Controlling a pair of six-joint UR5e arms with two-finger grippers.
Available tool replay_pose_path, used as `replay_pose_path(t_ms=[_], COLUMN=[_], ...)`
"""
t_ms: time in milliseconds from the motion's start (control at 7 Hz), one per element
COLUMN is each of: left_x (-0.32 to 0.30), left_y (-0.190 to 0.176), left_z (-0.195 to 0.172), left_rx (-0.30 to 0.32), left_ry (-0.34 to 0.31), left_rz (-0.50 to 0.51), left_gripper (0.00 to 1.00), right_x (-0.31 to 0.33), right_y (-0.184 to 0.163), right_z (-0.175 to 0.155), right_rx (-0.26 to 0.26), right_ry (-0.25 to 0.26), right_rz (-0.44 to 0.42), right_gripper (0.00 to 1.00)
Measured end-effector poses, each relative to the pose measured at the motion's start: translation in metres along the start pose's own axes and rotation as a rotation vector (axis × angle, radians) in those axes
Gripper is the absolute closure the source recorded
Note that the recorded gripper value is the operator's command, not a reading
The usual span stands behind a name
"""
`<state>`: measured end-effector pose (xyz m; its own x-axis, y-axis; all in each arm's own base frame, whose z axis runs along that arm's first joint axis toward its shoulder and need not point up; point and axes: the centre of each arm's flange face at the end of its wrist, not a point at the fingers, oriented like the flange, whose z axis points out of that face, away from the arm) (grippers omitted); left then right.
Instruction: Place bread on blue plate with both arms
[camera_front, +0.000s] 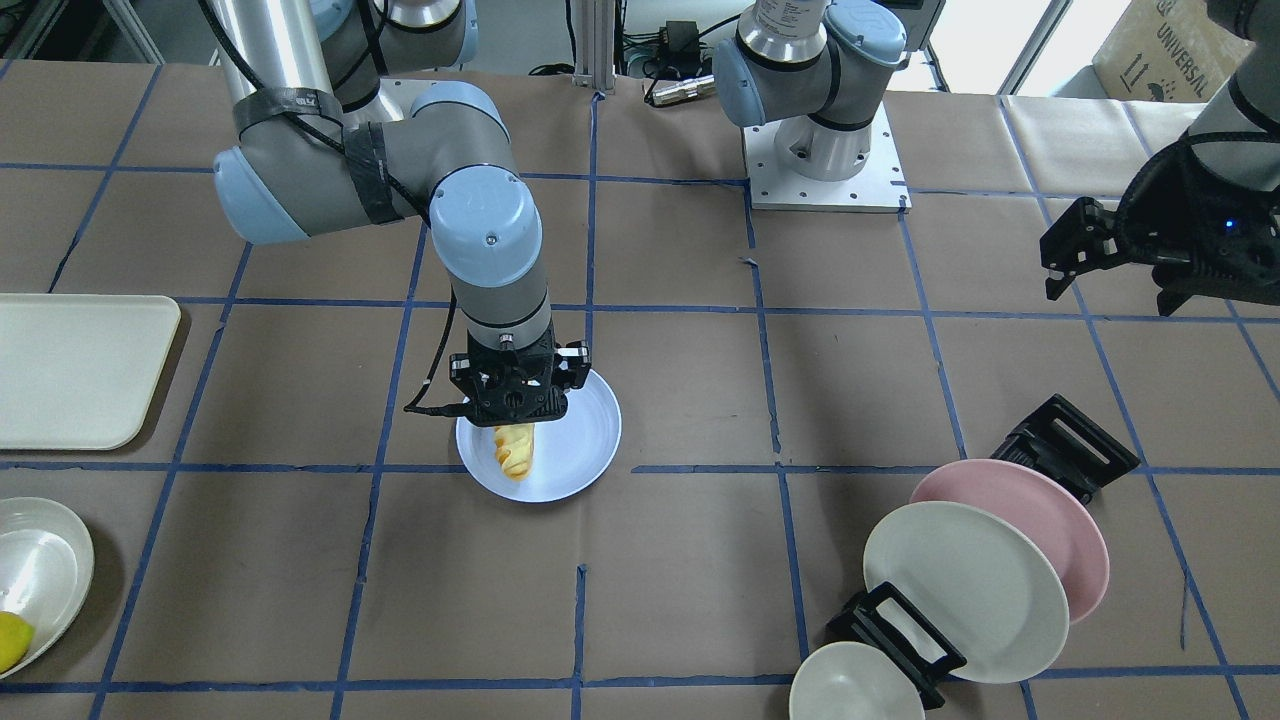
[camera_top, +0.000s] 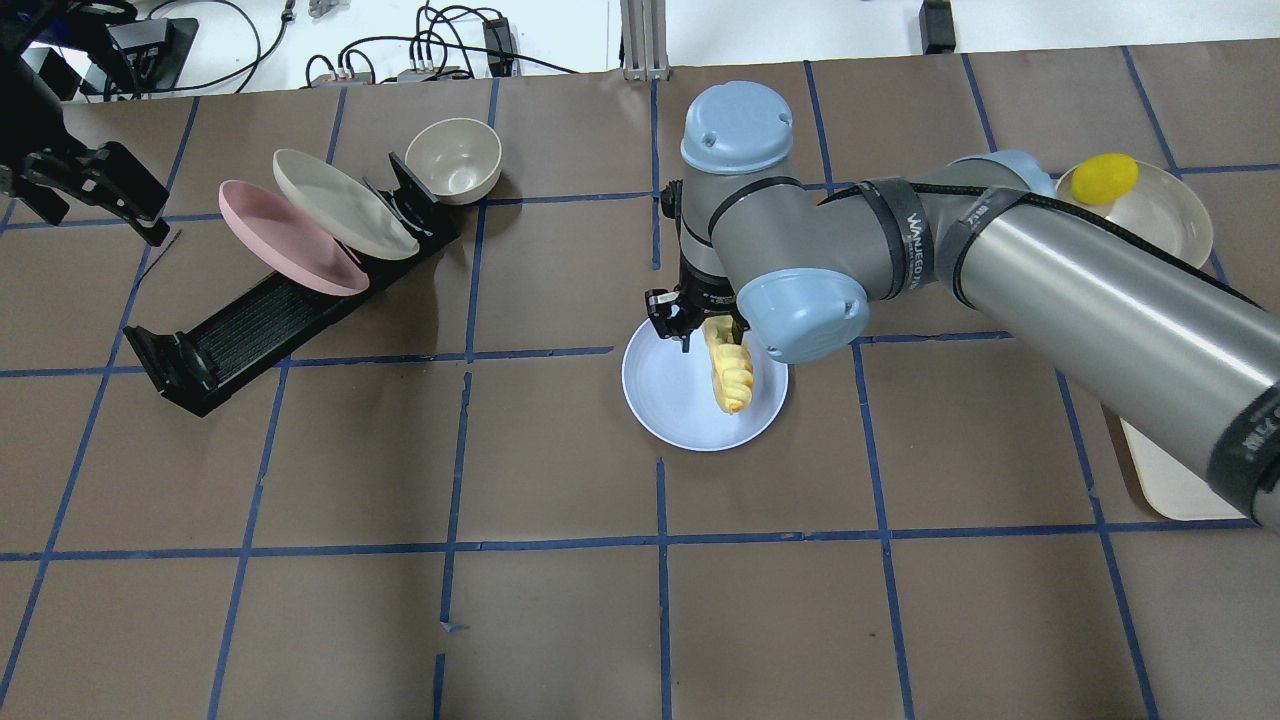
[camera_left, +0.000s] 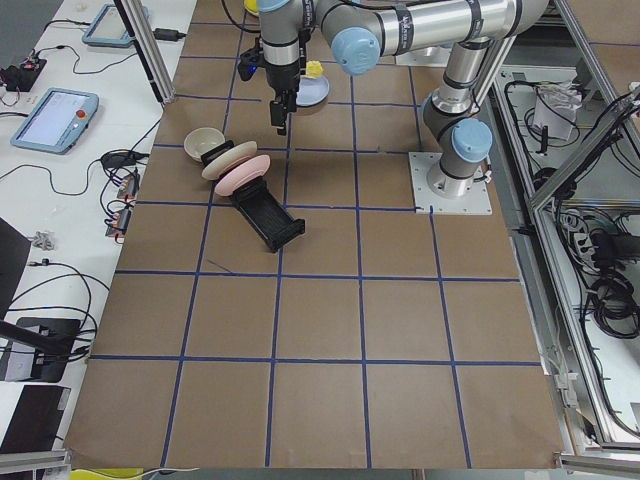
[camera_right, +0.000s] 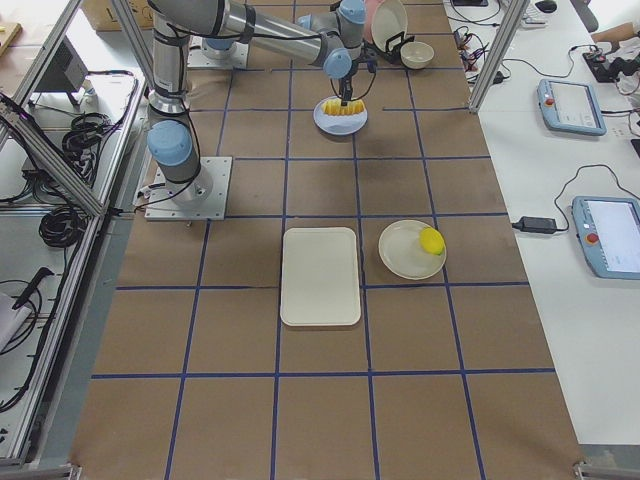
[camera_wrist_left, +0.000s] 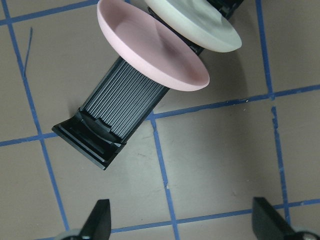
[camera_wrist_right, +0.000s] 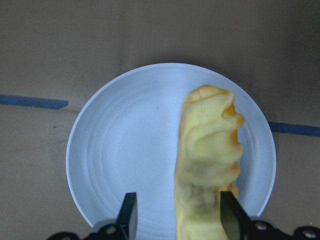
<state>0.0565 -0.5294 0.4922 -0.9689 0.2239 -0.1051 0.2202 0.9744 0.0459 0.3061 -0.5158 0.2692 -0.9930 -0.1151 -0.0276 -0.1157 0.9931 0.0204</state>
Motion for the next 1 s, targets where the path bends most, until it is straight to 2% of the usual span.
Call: replay_pose_path(t_ms=[286,571,857,1000], left_x=[0.004,0.029,0.052,0.057], left_y=[0.002,-0.004,-0.008,-0.01], left_z=[-0.001,0.012,0.019,0.021], left_rx=[-0.001,-0.016,-0.018,-0.016], left_ry=[-0.005,0.001,0.0,0.008], left_rz=[-0.021,-0.07,-0.115,-0.153], left_gripper=[0.0,0.0,0.0,0.0], right_x=[0.001,0.017,0.073,0.096], right_y=[0.0,-0.014,-0.047,-0.053], right_z=[-0.002,-0.016,-0.056,-0.079], right_rx=[0.008,0.065,0.146,0.159], right_ry=[-0.003,-0.01,-0.01,-0.001], right_rz=[0.005,0.008,0.016,0.024], right_gripper=[0.0,0.0,0.0,0.0])
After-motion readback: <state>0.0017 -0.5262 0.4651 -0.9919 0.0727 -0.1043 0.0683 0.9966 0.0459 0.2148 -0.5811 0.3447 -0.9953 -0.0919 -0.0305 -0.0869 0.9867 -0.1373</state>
